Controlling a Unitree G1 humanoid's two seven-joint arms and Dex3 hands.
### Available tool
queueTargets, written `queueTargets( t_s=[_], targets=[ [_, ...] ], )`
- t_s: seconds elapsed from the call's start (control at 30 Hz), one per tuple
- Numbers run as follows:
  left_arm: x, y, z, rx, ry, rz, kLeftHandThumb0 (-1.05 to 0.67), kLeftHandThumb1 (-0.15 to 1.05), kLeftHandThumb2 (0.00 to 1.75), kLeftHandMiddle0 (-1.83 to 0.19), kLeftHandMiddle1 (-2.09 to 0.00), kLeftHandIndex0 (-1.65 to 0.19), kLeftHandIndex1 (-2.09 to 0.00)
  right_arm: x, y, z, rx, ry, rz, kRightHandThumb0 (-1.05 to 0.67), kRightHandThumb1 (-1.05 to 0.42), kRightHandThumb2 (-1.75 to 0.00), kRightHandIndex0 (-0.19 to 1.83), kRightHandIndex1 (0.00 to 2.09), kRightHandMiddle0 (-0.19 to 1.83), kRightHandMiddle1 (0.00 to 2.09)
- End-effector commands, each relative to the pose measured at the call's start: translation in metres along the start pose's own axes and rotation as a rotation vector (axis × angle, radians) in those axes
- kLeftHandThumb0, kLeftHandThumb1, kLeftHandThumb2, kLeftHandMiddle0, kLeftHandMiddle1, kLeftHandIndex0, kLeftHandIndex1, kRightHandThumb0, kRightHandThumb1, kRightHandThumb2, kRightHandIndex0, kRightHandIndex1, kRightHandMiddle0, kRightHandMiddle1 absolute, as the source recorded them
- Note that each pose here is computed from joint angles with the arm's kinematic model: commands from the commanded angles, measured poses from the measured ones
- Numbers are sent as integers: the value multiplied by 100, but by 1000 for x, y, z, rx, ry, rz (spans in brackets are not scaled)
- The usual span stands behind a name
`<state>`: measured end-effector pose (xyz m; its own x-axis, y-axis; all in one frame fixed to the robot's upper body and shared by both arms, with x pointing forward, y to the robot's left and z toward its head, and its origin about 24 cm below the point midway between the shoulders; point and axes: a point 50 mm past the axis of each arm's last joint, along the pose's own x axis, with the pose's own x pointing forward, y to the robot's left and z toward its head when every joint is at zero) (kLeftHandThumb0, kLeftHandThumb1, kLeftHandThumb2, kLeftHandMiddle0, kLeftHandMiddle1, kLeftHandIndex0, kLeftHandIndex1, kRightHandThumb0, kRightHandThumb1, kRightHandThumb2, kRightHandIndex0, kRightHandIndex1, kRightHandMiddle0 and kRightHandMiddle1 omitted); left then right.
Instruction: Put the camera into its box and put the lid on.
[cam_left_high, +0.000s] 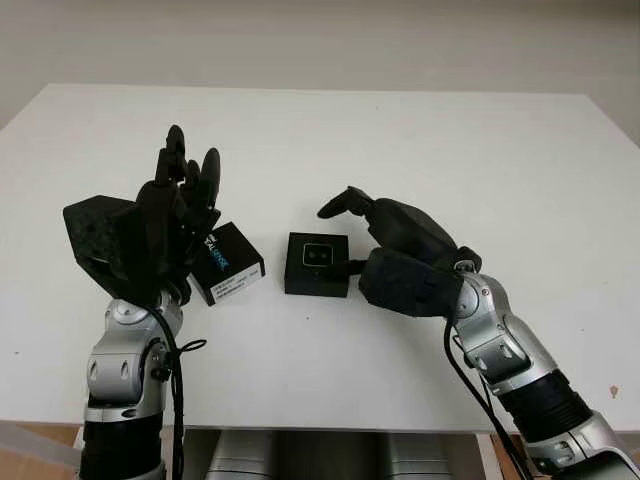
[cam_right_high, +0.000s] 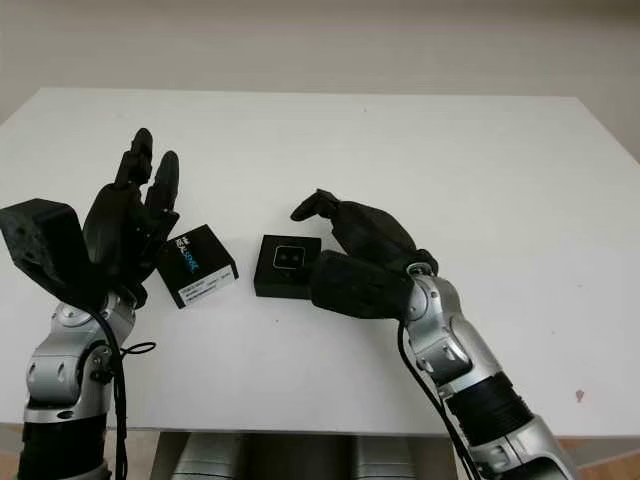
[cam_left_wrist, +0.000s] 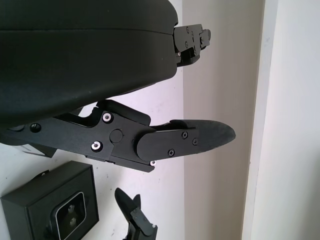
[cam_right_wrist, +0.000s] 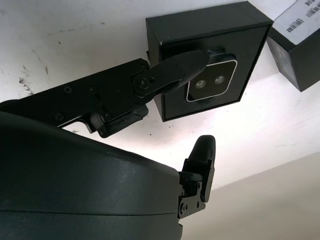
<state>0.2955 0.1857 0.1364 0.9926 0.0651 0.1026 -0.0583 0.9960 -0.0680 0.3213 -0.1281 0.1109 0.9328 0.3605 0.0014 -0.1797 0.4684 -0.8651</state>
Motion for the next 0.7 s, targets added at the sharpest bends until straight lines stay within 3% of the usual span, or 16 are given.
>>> queueTargets(
  t_s=[0.0,0.3,0.47,0.6,0.67],
  targets=[
    [-1,-1,6,-6,-27,-5,-57,105,46,13,-5,14,-5,1,-6,1,-14,-27,-30,-63,-91,-5,19,5,6,95],
    [-1,-1,5,2,-26,-1,-58,105,46,12,-5,14,-5,5,-28,4,61,-70,-107,-64,-90,-5,19,6,0,103],
    [0,4,6,39,-28,24,-59,105,43,9,-7,10,-7,0,-48,0,195,-84,-170,-60,-97,-7,24,8,-1,98],
    [0,8,9,130,-67,75,-57,105,32,-7,-12,-2,-13,-5,-64,-4,348,-105,-224,-58,-104,-7,21,6,1,85],
    [-1,12,12,269,-83,81,-59,105,27,-18,-16,-9,-17,-8,-75,-8,441,-97,-252,-59,-105,-10,19,5,-1,82]
  ],
)
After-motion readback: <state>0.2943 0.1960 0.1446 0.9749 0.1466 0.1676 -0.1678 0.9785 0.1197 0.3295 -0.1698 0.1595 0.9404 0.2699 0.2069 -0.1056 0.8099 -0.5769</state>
